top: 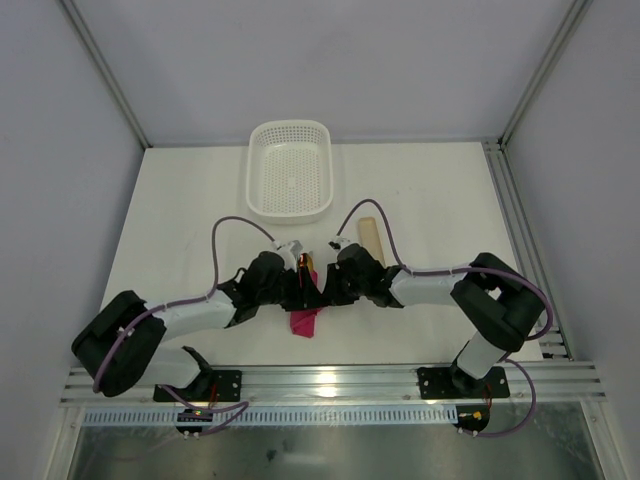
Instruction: Place the utensils on the paper napkin and roll it up
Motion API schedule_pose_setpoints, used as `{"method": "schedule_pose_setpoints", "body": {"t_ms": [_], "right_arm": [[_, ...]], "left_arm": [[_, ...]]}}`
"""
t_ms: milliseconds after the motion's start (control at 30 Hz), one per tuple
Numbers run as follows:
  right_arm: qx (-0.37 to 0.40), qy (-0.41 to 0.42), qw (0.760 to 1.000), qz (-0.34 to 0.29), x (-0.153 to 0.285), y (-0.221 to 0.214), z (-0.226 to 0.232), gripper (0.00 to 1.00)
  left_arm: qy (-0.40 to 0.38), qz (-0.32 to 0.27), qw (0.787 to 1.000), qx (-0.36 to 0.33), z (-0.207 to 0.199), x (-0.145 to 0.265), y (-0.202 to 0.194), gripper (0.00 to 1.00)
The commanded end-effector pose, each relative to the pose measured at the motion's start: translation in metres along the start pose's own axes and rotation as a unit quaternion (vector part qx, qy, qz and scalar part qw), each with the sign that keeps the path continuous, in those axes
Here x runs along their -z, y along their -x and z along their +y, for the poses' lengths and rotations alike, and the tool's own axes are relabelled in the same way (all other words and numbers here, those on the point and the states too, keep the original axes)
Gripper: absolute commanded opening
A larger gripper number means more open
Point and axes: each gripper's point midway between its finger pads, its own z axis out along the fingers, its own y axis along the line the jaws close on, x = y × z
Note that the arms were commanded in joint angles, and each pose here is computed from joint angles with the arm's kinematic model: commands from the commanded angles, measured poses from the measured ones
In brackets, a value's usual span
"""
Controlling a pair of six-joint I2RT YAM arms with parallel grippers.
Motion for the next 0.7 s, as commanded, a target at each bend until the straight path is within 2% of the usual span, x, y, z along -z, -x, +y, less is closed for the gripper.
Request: {"method": "schedule_pose_setpoints", "body": {"t_ms": [0,100,267,433,667], "right_arm": [[0.011,-0.068,0.997,0.025,-0.001,-0.023,-0.035,0.13],[0.013,-0.068,0.997,0.022,0.001,-0.023,-0.035,0.13],[0.012,-0.067,0.998,0.018,0.002,-0.021,-0.034,0.13],[0.01,-0.066,0.998,0.014,0.005,-0.02,-0.032,0.13],[0.007,-0.069,0.997,0.013,0.005,-0.019,-0.033,0.13]], "left_arm": [[-0.022,-0.031,0.999,-0.004,-0.027,0.01,0.023,0.43],[0.002,-0.036,0.999,0.001,-0.023,0.017,0.025,0.42],[0.098,-0.035,0.995,0.006,0.011,0.031,0.02,0.26],[0.106,-0.005,0.994,0.009,0.017,0.033,0.005,0.07],[0.097,0.009,0.995,0.014,0.02,0.034,-0.009,0.02]]}}
